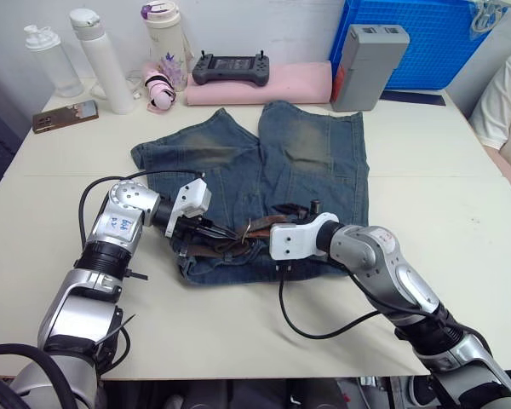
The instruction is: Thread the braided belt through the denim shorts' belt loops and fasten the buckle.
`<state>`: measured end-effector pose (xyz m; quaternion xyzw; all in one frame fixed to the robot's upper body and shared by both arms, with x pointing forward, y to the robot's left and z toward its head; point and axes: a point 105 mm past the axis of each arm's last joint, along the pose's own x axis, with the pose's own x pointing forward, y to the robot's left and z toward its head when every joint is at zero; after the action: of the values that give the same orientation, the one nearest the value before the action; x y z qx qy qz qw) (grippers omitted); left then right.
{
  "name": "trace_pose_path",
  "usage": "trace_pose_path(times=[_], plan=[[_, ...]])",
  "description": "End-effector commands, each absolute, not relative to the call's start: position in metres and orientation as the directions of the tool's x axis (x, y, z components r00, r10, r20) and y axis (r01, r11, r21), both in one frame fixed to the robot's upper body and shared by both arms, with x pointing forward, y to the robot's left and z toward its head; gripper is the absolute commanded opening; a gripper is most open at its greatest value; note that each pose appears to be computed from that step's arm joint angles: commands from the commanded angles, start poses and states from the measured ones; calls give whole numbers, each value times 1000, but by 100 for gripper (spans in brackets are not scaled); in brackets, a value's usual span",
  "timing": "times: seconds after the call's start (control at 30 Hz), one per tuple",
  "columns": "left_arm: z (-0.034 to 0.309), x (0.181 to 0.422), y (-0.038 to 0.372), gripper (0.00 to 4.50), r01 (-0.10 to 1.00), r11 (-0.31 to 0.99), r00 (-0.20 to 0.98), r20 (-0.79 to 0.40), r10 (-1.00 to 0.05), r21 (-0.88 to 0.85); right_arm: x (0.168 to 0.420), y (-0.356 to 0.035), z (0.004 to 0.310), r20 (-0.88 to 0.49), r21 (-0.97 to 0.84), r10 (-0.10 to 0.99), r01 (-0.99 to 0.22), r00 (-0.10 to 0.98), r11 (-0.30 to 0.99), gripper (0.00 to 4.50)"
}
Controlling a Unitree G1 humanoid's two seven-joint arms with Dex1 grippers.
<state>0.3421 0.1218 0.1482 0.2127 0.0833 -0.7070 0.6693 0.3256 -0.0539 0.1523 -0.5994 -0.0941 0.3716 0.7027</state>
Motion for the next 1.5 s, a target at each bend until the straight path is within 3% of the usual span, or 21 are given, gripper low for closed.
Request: trace_pose_path(times=[0.03, 0.23, 0.37, 0.57, 0.67, 0.7, 0.77, 0.93, 1.0, 1.17, 1.23, 1.5], plan=[[154, 342, 124, 0, 976, -90, 0, -414, -910, 199, 320, -50, 156, -304, -922, 652, -386, 695, -18, 23], [158, 344, 123, 0, 975, -64, 25, -389, -921, 213, 318, -49, 151, -308, -911, 644, -413, 701, 14, 10], [173, 340, 127, 137, 985, -35, 21, -319, -947, 168, 322, -53, 155, -287, -920, 623, -391, 728, 33, 0], [203, 335, 160, 369, 973, 171, 204, -224, -953, 157, 324, -62, 162, -252, -930, 590, -361, 767, 73, 0], [212, 318, 183, 369, 960, 261, 275, -175, -945, 102, 323, -68, 165, -228, -934, 572, -343, 788, 99, 0], [211, 315, 186, 344, 955, 282, 294, -169, -941, 92, 323, -69, 166, -224, -935, 570, -339, 791, 102, 0], [209, 308, 186, 278, 949, 304, 313, -157, -937, 80, 322, -71, 167, -219, -936, 566, -335, 795, 108, 0], [180, 297, 169, 49, 953, 297, 302, -215, -929, 59, 320, -77, 168, -211, -936, 553, -329, 806, 122, 0], [165, 297, 158, 8, 954, 295, 298, -228, -927, 48, 319, -81, 169, -210, -937, 545, -326, 812, 126, 0], [116, 301, 154, 8, 947, 309, 319, -385, -866, 91, 310, -95, 176, -186, -938, 528, -310, 829, 155, 0], [98, 293, 154, 8, 961, 257, 276, -443, -853, 104, 301, -109, 177, -185, -933, 508, -312, 842, 178, 0], [91, 286, 151, 8, 966, 246, 257, -431, -865, 84, 285, -214, 156, -296, -932, 224, -332, 928, 145, 0]])
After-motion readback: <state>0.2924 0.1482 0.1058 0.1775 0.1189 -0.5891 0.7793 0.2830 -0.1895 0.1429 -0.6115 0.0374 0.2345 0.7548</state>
